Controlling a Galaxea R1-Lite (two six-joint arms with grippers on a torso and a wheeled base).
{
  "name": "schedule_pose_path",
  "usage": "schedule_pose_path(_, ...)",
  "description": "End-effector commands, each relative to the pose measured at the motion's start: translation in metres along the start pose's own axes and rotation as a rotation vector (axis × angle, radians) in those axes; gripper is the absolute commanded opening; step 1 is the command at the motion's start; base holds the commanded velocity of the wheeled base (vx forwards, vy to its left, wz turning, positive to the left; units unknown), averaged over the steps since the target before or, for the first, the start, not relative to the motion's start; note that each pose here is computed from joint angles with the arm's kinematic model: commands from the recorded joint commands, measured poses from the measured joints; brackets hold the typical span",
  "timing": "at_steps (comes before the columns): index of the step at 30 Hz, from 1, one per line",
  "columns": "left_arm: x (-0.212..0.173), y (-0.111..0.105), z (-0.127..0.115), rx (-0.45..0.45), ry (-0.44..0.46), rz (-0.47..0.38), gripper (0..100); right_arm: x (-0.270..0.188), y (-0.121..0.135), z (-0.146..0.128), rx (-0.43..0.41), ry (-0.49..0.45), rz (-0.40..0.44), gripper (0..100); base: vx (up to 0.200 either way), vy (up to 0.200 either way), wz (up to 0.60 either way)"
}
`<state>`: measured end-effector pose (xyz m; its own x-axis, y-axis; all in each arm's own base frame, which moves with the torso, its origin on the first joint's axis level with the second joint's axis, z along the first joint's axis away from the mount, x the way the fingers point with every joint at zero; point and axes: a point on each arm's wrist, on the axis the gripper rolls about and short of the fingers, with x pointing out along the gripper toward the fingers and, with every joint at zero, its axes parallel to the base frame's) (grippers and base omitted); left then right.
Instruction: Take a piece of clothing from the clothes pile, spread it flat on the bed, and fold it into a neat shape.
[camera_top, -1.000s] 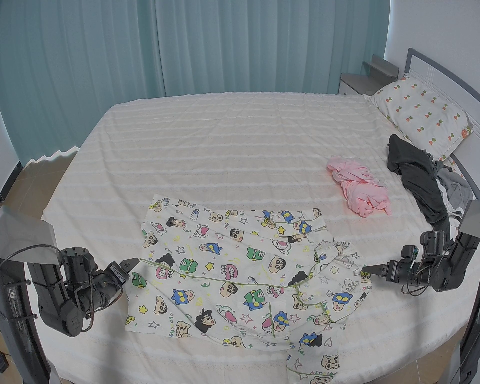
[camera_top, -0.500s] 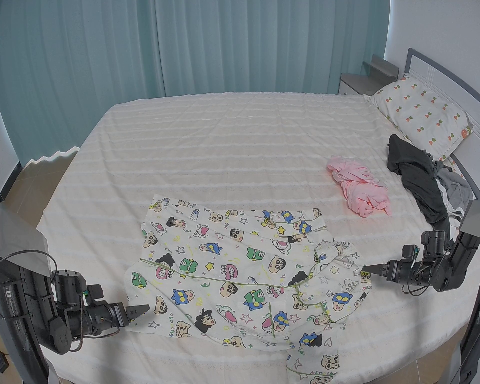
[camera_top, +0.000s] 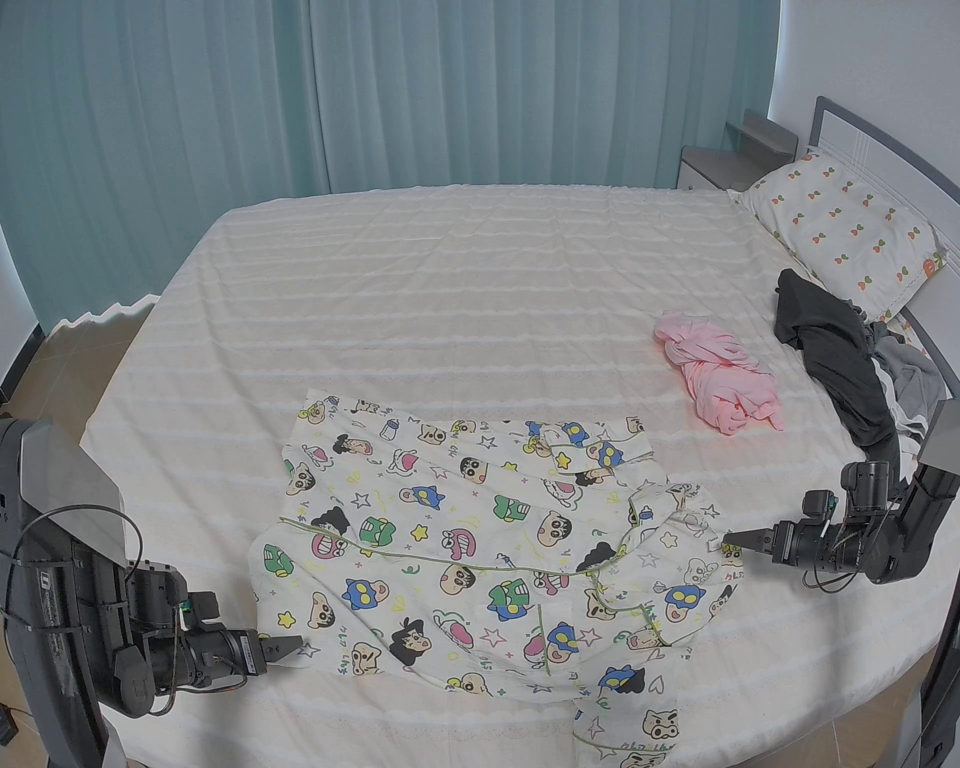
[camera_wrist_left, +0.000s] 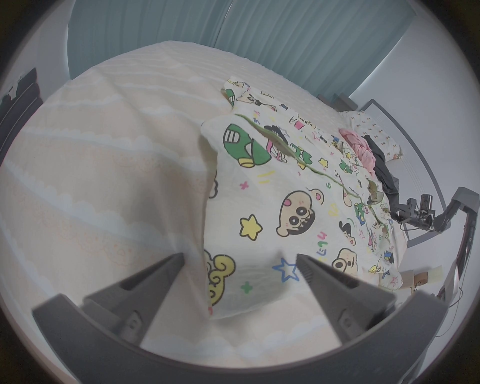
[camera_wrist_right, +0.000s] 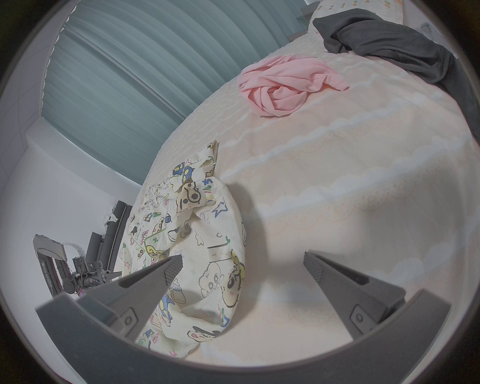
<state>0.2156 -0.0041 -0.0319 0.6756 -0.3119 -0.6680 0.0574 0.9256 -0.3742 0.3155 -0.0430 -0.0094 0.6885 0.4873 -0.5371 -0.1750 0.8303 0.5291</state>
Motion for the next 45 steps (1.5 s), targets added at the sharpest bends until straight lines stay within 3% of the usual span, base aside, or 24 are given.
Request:
schedule_pose_path(1, 0.003, 0.002, -0.008, -0.008, 0.043, 0.018, 0, 0.000, 0.000, 0.000, 0.000, 0.001, 0.000, 100, 0.000, 0.000, 0.00)
schedule_pose_path(10, 0.001, 0.003, -0.008, 0.005, 0.041, 0.053, 0, 0.000, 0.000, -0.001, 0.002, 0.003, 0.000, 100, 0.000, 0.000, 0.00)
schedule_pose_path(15, -0.014, 0.009, -0.009, 0.101, 0.117, 0.099, 0, 0.000, 0.000, -0.001, 0.002, 0.003, 0.000, 100, 0.000, 0.000, 0.00)
schedule_pose_path(29, -0.035, 0.027, -0.006, 0.178, 0.129, 0.167, 0, 0.000, 0.000, -0.002, 0.002, 0.006, 0.000, 100, 0.000, 0.000, 0.00)
schedule_pose_path(36, -0.038, 0.030, -0.015, 0.225, 0.220, 0.160, 0, 0.000, 0.001, -0.001, 0.001, 0.005, 0.001, 100, 0.000, 0.000, 0.00)
schedule_pose_path(45, -0.037, 0.029, -0.014, 0.224, 0.209, 0.132, 0, 0.000, 0.001, -0.001, 0.001, 0.005, 0.001, 100, 0.000, 0.000, 0.00)
